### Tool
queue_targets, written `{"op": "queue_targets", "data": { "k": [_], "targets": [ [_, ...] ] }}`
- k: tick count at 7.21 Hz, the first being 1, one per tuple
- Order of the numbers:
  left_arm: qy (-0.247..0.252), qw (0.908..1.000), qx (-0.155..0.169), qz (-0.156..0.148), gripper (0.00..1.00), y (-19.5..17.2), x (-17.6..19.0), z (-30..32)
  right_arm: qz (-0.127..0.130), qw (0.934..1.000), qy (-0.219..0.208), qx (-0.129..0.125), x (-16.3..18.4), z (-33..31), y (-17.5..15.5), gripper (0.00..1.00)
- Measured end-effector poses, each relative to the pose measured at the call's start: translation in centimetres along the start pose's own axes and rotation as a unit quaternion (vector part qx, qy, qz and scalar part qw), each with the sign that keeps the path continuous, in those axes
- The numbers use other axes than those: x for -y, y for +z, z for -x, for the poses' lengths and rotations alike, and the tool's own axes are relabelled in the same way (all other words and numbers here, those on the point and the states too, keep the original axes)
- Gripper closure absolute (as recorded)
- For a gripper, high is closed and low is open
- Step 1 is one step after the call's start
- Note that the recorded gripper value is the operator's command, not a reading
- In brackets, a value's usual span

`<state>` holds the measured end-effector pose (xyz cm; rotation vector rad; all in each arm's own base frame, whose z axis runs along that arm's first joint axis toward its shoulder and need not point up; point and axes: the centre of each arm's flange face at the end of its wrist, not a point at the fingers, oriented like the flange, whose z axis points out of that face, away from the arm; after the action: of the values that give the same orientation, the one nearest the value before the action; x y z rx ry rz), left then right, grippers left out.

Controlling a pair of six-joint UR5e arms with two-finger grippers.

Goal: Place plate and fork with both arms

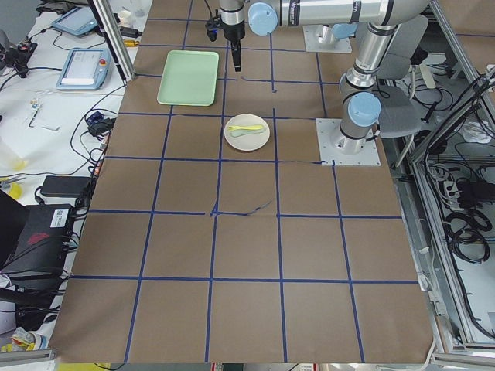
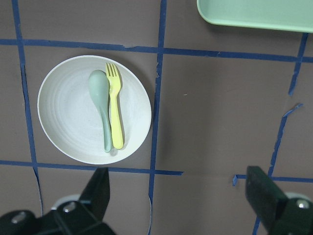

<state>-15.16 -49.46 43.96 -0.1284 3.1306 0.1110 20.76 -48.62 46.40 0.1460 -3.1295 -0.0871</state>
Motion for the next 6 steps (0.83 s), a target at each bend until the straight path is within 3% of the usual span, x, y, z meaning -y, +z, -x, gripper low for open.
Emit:
{"op": "queue_targets", "data": {
  "k": [6],
  "targets": [
    [-0.002, 1.0, 0.002, 0.002, 0.0, 0.26, 0.0, 0.04, 0.006, 1.0, 0.0, -0.001, 0.3, 0.02, 0.57, 0.0]
  ]
}}
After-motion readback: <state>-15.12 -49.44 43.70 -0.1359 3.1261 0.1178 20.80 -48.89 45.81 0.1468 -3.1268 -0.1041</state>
